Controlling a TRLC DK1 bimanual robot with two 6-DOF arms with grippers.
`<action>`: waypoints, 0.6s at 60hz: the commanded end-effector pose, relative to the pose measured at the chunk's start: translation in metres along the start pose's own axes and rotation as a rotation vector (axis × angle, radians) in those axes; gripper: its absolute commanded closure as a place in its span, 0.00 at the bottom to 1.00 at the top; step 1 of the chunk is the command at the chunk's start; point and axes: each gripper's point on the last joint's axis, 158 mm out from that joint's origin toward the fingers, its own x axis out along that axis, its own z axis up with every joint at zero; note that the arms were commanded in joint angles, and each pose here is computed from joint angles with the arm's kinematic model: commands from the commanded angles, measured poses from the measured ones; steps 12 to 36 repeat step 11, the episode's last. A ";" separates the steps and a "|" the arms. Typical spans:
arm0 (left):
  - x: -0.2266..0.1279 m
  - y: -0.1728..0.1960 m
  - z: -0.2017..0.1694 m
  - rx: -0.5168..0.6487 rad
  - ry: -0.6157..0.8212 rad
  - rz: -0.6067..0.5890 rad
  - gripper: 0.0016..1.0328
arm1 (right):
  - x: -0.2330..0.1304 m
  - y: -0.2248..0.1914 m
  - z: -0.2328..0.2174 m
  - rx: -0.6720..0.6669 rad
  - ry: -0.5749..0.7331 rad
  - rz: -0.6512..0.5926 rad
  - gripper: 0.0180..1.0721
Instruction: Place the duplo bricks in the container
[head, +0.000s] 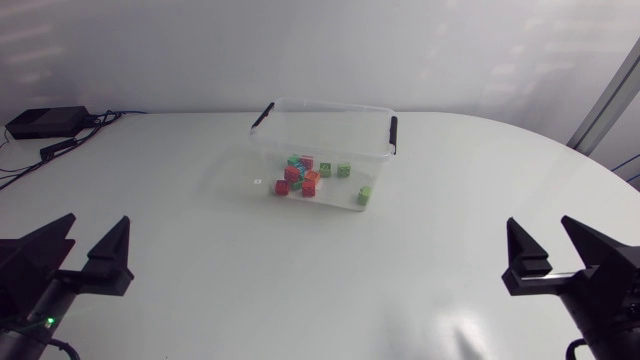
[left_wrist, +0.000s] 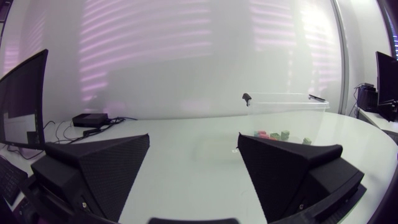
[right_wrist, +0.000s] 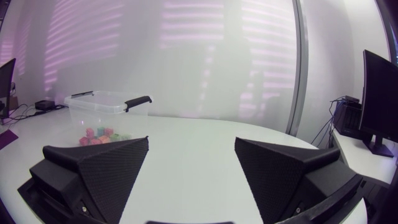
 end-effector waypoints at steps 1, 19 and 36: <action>0.000 -0.001 -0.013 -0.051 0.010 -0.003 0.04 | 0.001 0.000 -0.010 0.032 0.002 0.001 0.05; 0.000 -0.001 -0.013 -0.051 0.010 -0.003 0.04 | 0.001 0.000 -0.010 0.032 0.002 0.001 0.05; 0.000 -0.001 -0.013 -0.051 0.010 -0.003 0.04 | 0.001 0.000 -0.010 0.032 0.002 0.001 0.05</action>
